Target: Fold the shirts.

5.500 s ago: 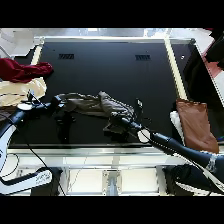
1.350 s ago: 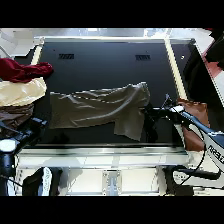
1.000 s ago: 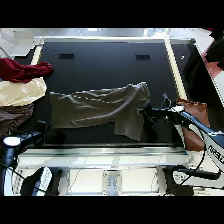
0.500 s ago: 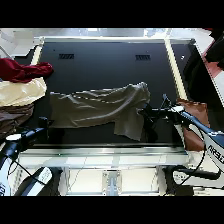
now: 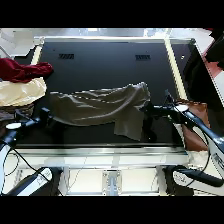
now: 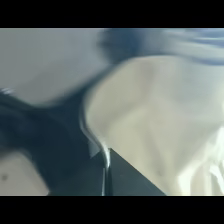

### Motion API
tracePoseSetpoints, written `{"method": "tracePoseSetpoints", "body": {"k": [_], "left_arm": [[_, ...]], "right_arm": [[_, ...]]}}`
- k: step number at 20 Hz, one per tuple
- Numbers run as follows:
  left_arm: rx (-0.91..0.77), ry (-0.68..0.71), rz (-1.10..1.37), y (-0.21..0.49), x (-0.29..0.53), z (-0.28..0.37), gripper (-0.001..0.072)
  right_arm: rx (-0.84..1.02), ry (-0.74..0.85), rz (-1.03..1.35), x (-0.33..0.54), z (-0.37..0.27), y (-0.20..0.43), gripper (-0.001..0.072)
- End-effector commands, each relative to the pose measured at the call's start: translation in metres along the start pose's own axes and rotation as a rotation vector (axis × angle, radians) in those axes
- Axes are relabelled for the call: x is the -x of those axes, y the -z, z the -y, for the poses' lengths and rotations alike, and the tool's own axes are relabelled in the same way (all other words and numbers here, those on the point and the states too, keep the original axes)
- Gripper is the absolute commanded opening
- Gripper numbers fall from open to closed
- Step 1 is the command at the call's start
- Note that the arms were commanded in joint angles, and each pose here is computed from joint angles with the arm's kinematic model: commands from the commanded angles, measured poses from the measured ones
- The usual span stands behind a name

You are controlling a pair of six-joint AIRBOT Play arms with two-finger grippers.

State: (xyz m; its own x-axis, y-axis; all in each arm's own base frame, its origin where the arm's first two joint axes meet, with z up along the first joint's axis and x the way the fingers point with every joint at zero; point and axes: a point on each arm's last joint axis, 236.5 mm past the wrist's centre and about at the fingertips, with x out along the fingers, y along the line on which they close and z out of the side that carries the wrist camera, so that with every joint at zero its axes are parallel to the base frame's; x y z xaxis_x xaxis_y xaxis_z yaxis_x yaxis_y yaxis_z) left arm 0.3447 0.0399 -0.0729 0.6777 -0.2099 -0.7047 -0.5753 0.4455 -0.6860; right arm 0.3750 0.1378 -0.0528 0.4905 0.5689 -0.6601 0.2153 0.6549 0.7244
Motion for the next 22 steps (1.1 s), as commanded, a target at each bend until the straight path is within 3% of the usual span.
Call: {"method": "tracePoseSetpoints", "body": {"k": [1,3,6,12,15,18,22], "left_arm": [[-0.23,0.169,0.04,-0.02,0.034,0.084,0.0007],[-0.414,0.292,0.107,-0.022,0.089,0.136,0.0007],[-0.659,0.373,0.266,-0.006,0.18,0.18,0.0007],[-0.877,0.295,0.816,-0.003,0.368,0.239,0.0005],[-0.999,0.329,0.97,-0.001,0.445,0.299,0.0006],[-1.058,0.337,0.94,-0.015,0.463,0.335,0.0005],[-1.005,0.379,0.559,-0.038,0.378,0.325,0.0005]], "right_arm": [[0.244,-0.056,0.082,0.046,-0.047,-0.009,0.0009],[0.494,-0.046,0.077,0.092,-0.076,0.007,0.0009],[0.669,0.008,0.124,0.175,-0.107,0.037,0.0009],[0.861,0.046,0.795,0.411,-0.196,0.059,0.0006],[0.963,0.016,0.988,0.488,-0.247,0.066,0.0005],[1.06,0.045,1.045,0.509,-0.288,0.036,0.0005],[0.986,0.135,0.808,0.416,-0.276,-0.052,0.0008]]}}
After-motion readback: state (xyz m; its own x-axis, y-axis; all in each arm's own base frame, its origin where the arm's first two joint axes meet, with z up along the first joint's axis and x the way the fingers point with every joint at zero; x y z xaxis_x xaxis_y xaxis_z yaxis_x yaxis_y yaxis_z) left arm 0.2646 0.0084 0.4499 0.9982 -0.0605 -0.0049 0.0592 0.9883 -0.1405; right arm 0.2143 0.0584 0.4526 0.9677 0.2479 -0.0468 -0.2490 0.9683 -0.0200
